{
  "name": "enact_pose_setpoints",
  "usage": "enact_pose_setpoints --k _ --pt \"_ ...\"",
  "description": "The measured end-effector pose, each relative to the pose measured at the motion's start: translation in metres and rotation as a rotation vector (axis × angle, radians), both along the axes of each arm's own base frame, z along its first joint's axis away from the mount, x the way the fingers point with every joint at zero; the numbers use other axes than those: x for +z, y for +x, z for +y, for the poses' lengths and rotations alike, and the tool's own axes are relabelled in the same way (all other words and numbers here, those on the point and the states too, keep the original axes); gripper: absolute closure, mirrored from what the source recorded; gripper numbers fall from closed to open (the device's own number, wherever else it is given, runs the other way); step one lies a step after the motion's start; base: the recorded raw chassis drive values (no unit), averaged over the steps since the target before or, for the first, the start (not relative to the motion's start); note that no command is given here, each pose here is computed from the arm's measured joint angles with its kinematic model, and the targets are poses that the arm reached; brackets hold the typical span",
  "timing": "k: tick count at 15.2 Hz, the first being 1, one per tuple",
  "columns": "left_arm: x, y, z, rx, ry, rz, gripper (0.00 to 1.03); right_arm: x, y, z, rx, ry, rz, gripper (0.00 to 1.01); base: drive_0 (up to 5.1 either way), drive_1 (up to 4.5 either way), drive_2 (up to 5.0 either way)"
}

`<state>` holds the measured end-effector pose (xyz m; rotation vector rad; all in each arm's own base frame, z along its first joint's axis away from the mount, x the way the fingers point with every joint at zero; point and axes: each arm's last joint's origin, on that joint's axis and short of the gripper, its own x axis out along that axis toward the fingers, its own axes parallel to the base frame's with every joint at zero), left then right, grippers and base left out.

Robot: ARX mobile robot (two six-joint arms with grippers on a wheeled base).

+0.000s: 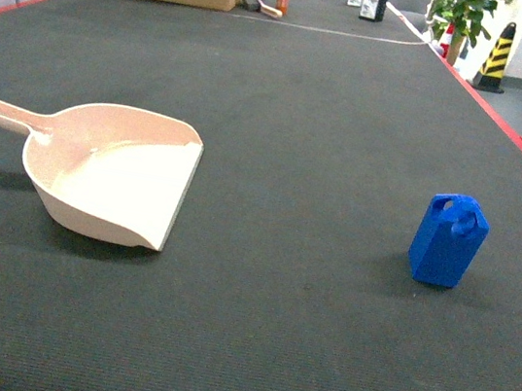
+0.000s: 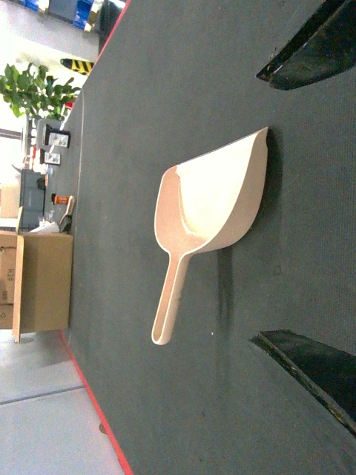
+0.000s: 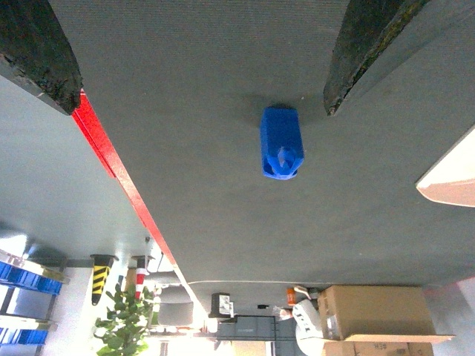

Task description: Place part in tray to right shelf

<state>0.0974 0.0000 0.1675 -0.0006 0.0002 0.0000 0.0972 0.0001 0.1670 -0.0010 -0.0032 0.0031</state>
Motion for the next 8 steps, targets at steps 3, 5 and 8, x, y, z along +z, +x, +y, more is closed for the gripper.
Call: enact_pose_setpoints --k 3,5,8 --pt "0.0 0.0 0.0 0.0 0.0 0.0 0.05 0.0 0.0 0.0 0.0 0.0 0.0 0.03 0.0 0.0 0.0" --pt "0.0 0.0 0.0 0.0 0.0 0.0 0.05 0.0 0.0 0.0 0.0 0.0 0.0 0.03 0.0 0.0 0.0" --pt "0.0 0.0 0.0 0.0 0.0 0.0 0.05 0.0 0.0 0.0 0.0 0.0 0.0 0.03 0.0 0.0 0.0"
